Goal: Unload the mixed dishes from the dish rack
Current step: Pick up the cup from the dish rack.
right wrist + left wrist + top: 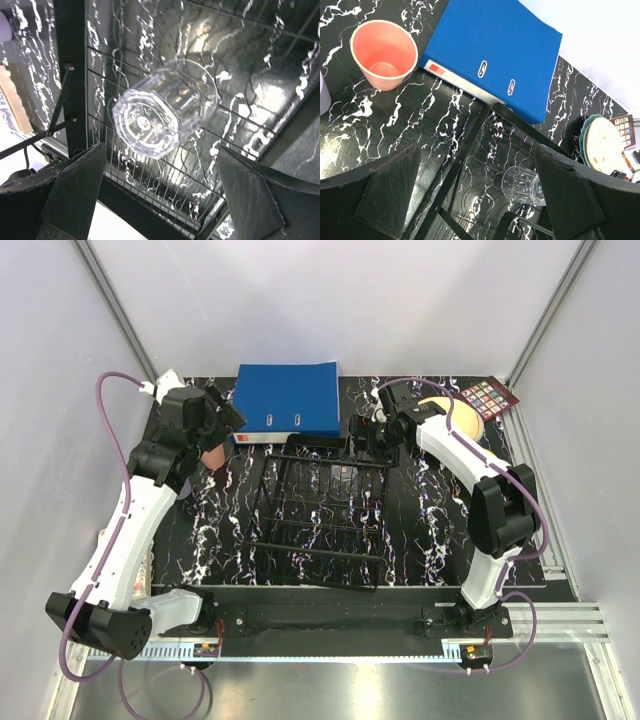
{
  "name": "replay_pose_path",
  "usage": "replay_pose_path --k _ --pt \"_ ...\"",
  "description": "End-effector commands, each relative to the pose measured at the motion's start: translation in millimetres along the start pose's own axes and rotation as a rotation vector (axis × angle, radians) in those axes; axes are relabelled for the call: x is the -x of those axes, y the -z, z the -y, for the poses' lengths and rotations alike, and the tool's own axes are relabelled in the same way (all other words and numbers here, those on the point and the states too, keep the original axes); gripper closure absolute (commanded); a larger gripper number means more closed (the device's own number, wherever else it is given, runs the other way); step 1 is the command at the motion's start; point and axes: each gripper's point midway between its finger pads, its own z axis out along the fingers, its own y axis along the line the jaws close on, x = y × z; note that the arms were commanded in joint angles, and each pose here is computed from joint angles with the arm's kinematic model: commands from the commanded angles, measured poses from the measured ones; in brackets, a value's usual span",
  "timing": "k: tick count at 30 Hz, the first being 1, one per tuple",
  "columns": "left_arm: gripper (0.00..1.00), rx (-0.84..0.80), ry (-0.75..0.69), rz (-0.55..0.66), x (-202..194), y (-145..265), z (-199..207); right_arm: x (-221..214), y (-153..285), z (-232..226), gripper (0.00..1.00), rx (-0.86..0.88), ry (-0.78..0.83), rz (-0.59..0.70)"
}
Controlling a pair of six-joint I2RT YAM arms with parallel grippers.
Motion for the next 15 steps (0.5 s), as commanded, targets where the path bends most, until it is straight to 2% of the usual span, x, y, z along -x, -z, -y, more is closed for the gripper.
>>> replay_pose_path --k 1,15 --pt "0.01 -0.046 0.026 0.018 4 3 10 12 4 -29 0.01 0.094 0.091 0.056" --pt "0.01 -0.019 0.010 0.003 -3 -4 3 10 -43 -20 0.02 -0.007 0.163 0.021"
